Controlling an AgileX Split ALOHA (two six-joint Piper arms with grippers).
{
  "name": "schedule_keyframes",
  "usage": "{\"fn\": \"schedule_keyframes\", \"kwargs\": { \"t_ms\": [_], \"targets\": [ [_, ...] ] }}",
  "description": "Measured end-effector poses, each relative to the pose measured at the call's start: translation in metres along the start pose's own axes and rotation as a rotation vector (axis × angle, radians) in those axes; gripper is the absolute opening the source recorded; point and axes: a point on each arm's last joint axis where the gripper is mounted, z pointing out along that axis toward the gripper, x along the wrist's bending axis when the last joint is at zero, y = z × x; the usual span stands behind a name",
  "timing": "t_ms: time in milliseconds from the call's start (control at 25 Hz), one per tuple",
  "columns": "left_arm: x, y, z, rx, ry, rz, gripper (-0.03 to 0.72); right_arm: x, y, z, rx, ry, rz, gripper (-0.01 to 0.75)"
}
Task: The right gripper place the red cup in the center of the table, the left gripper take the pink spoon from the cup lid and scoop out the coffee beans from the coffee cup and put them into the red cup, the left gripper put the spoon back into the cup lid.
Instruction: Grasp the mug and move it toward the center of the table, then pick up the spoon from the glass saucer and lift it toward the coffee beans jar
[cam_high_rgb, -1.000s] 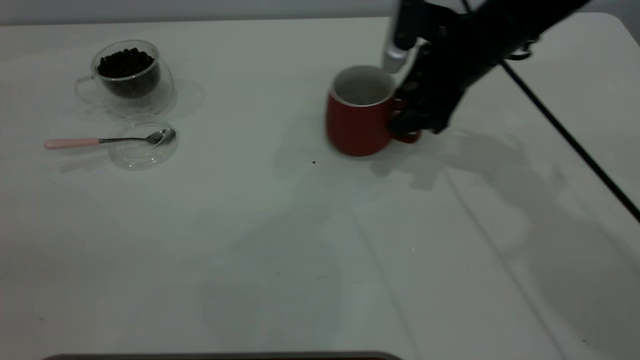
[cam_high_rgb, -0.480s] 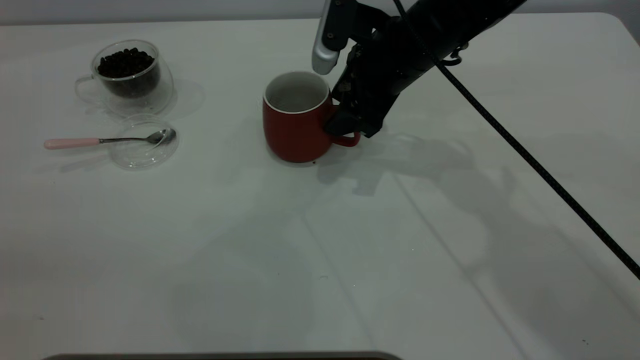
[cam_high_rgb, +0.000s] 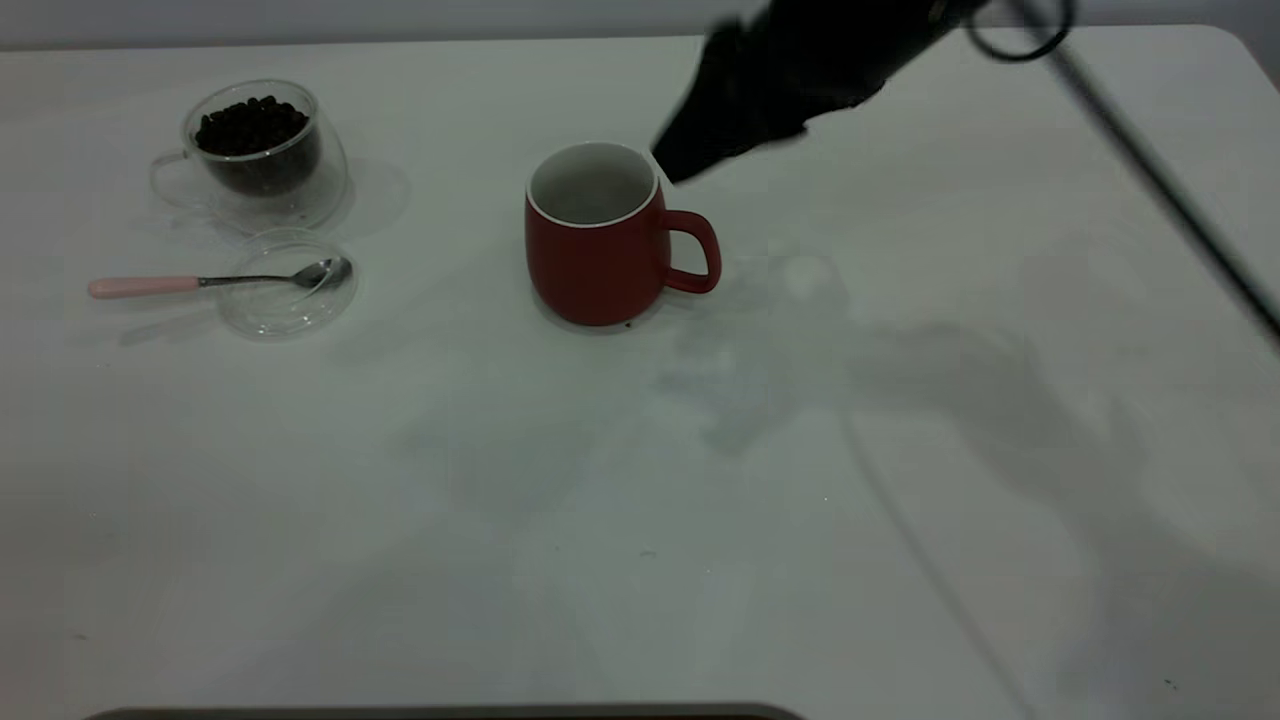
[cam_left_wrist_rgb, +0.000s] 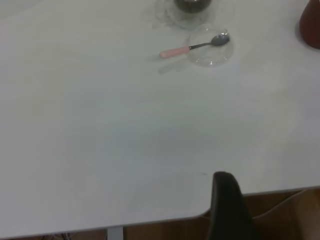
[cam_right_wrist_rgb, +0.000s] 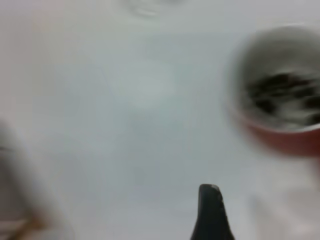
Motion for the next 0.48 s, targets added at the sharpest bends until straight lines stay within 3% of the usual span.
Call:
{"fn": "schedule_keyframes", "kwargs": {
  "t_ms": [80, 160, 320, 480],
  "targets": [
    [0.0, 0.0, 0.0, 0.0, 0.0, 0.0, 0.498, 0.025, -0.008, -0.027, 0.084, 0.06, 0.028, 0.583],
    [0.0, 0.0, 0.0, 0.0, 0.0, 0.0, 0.498, 0.044, -0.029, -0.055, 0.218, 0.034, 0.053, 0.583],
    [0.0, 0.0, 0.0, 0.0, 0.0, 0.0, 0.498, 0.061, -0.085, -0.099, 0.45, -0.174, 0.194, 0.583],
    [0.0, 0.0, 0.0, 0.0, 0.0, 0.0, 0.498, 0.079, -0.133, -0.144, 0.569, -0.387, 0.365, 0.583]
  ]
}}
